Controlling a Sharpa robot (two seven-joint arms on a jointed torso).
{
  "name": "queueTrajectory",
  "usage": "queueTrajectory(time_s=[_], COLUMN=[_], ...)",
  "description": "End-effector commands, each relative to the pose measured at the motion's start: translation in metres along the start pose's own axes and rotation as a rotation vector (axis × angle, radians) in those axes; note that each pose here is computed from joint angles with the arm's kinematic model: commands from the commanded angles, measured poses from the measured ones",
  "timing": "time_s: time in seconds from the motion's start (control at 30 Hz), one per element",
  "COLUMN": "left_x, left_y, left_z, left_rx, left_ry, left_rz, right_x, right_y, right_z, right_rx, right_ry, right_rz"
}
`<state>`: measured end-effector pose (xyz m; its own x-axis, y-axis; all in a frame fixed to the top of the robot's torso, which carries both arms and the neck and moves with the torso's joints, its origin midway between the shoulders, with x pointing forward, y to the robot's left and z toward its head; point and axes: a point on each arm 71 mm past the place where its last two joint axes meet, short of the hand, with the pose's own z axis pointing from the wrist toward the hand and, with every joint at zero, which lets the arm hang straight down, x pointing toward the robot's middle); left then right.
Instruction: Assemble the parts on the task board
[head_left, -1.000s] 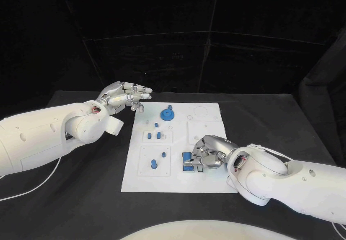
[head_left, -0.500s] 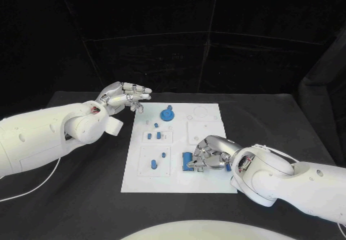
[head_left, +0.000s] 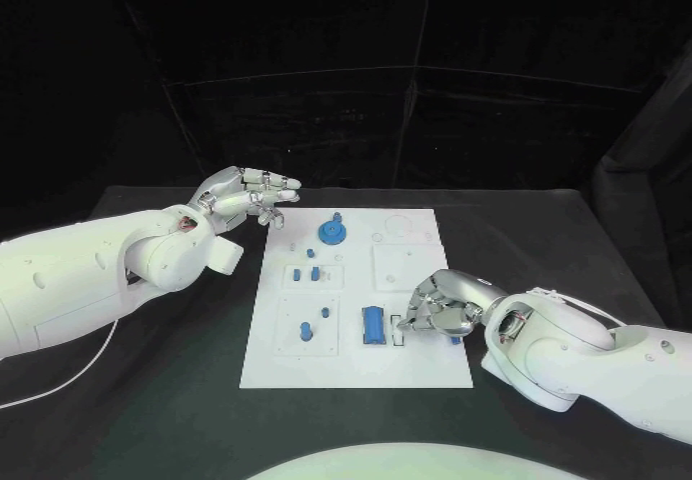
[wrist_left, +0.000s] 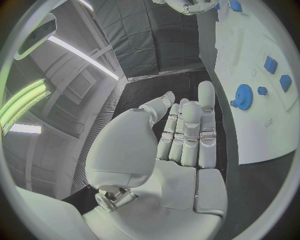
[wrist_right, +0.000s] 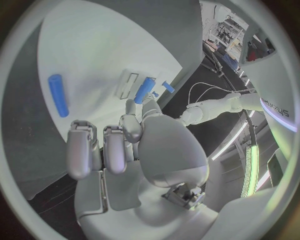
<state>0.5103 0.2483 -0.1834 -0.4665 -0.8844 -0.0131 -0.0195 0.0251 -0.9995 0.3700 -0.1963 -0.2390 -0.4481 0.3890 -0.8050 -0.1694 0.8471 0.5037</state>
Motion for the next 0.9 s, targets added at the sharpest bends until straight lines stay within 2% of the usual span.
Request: queueTrajectory(time_s=[0.03, 0.23, 0.43, 0.6, 0.9], left_x=[0.0005, 0.0007, 0.002, 0.0021, 0.0023], left_y=[-0.0022, -0.0024, -0.0023, -0.0022, -0.0019], left_z=[0.0, 0.0003, 0.0016, 0.0019, 0.0021], left_rx=[0.017, 0.021, 0.023, 0.022, 0.022], left_ry=[0.005, 0.003, 0.007, 0.007, 0.008], left_rz=[-0.005, -0.004, -0.005, -0.005, -0.005], right_x=[-0.01, -0.025, -0.032, -0.031, -0.025], right_y=[-0.013, -0.036, -0.047, -0.052, -0.055], right_z=[-0.004, -0.017, -0.025, -0.026, -0.022], right_rx=[0.027, 0.079, 0.118, 0.152, 0.187], right_ry=[-0.024, -0.062, -0.079, -0.05, 0.016], right_rz=[0.018, 0.025, -0.003, -0.044, -0.123])
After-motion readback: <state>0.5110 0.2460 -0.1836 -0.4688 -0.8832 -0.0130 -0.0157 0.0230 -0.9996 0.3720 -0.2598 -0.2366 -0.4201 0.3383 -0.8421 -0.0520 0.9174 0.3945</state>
